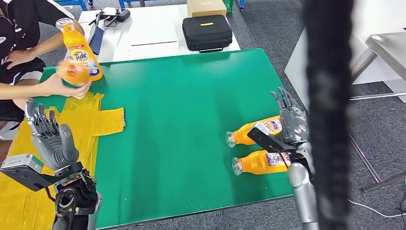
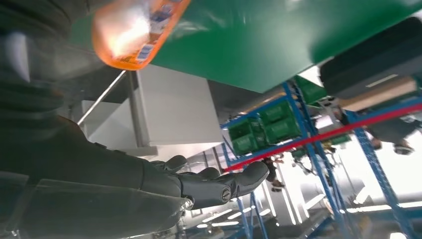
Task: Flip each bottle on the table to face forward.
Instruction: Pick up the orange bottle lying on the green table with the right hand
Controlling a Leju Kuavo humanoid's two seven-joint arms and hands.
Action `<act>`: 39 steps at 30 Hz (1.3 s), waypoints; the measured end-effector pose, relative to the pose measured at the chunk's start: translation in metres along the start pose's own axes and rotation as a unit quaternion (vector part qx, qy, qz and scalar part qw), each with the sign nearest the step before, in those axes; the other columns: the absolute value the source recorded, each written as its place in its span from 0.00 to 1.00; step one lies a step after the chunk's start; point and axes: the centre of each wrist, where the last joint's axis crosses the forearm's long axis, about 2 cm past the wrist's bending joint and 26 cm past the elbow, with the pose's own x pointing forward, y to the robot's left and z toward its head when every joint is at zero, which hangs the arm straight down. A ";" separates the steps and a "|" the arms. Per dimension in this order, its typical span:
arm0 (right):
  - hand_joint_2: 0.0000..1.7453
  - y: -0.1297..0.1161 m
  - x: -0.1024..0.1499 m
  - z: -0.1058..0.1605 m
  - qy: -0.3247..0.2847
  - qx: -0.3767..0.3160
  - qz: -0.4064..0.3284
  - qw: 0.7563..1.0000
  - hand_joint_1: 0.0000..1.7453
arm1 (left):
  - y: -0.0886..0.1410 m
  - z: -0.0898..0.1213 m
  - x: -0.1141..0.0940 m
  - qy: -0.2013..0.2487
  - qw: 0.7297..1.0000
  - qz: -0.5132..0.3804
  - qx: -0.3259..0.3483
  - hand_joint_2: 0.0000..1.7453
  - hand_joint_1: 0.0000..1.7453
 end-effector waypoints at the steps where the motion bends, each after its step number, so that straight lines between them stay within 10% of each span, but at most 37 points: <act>1: 1.00 -0.001 -0.005 -0.002 0.004 0.008 0.005 1.000 0.00 | 0.000 0.000 0.000 0.000 1.000 0.002 -0.001 1.00 0.00; 12: 1.00 0.002 -0.044 -0.018 0.045 0.114 0.066 0.990 0.00 | -0.009 -0.003 0.001 -0.002 1.000 0.016 -0.010 1.00 0.00; 16: 0.00 0.005 -0.051 -0.017 0.056 0.129 0.074 0.987 0.00 | -0.011 -0.004 0.001 -0.001 1.000 0.017 -0.012 1.00 0.00; 29: 0.00 0.014 -0.069 -0.017 0.089 0.168 0.106 0.976 0.00 | -0.018 -0.007 0.000 -0.004 1.000 0.010 0.000 1.00 0.00; 33: 1.00 0.016 -0.074 -0.022 0.099 0.174 0.117 0.973 0.00 | -0.019 -0.010 -0.001 -0.003 1.000 0.006 0.017 1.00 0.00; 39: 1.00 0.020 -0.082 -0.030 0.115 0.165 0.139 0.970 0.00 | -0.021 -0.009 -0.002 -0.003 1.000 0.005 0.023 1.00 0.00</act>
